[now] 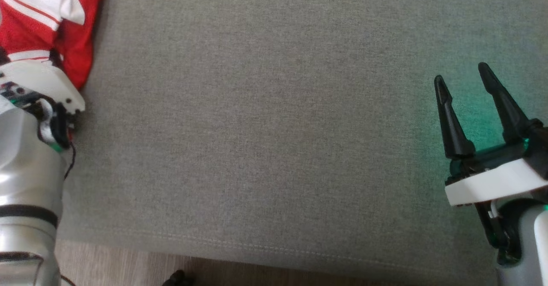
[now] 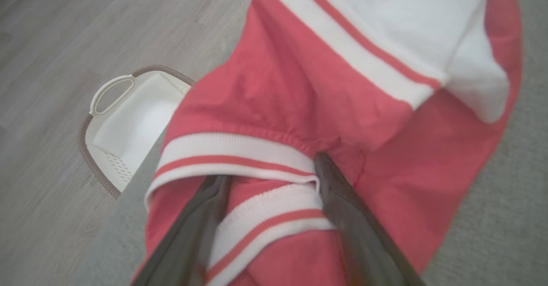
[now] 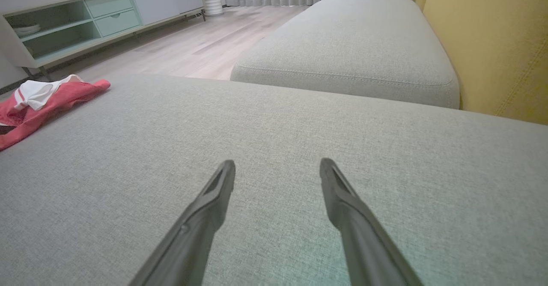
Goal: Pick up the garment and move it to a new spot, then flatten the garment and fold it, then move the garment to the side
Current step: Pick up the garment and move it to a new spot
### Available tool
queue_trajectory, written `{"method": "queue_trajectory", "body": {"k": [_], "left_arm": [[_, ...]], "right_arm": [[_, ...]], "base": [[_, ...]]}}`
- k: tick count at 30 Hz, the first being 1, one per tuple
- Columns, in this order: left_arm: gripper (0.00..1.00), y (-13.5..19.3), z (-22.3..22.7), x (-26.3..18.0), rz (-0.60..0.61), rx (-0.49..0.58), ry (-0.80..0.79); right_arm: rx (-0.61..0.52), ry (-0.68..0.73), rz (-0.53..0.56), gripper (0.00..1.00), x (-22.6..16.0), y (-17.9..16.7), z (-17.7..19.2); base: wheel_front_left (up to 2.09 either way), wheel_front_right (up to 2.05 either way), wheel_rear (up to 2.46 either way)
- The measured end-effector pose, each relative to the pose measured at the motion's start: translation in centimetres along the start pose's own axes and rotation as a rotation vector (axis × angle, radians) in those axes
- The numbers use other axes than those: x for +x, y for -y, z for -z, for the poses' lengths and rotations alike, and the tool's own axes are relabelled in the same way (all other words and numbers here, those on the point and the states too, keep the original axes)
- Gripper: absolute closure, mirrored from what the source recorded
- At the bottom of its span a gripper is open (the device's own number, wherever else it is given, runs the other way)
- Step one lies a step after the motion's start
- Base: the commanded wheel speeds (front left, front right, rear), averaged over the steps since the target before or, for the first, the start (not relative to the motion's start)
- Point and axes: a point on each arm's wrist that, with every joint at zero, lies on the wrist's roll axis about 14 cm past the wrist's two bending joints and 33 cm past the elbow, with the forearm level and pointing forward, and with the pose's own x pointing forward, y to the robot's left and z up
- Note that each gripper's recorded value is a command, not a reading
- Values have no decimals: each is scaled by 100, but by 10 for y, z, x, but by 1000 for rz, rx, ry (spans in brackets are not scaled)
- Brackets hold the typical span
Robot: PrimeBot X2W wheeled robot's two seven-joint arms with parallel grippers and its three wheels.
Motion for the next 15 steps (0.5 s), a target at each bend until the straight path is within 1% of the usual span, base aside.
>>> {"method": "queue_trajectory", "body": {"k": [1, 2, 3, 6, 8, 10, 13, 14, 15], "left_arm": [[0, 1, 0, 3, 3, -5, -13], [88, 1, 1, 4, 7, -13, -22], [100, 1, 1, 5, 12, -16, -27], [100, 1, -3, 3, 19, -13, 1], [100, -2, -12, -3, 15, 15, 71], [100, -4, -20, -9, 14, 15, 125], [100, -8, -42, -19, 12, 9, 214], [100, -9, -61, -30, 14, -3, 283], [100, -9, -69, -35, 18, -11, 313]], "right_arm": [[-1, -5, 3, 0, 0, 1, 2], [0, -7, 4, 0, 0, 2, 3], [0, -7, 5, 0, 0, 2, 3], [-3, 0, 2, 0, 0, 1, 0], [-9, 18, -1, 0, -1, -1, -7], [-15, 40, -4, 0, -2, -3, -16], [-18, 92, -3, 0, -5, -6, -32], [-17, 125, -1, 0, -9, -10, -43], [-17, 141, 0, 0, -12, -11, -49]], "base": [[0, 0, 0], [0, 0, 0], [0, 0, 0], [0, 0, 0], [0, 0, 0], [0, 0, 0], [0, 0, 0], [0, 0, 0], [0, 0, 0]]}}
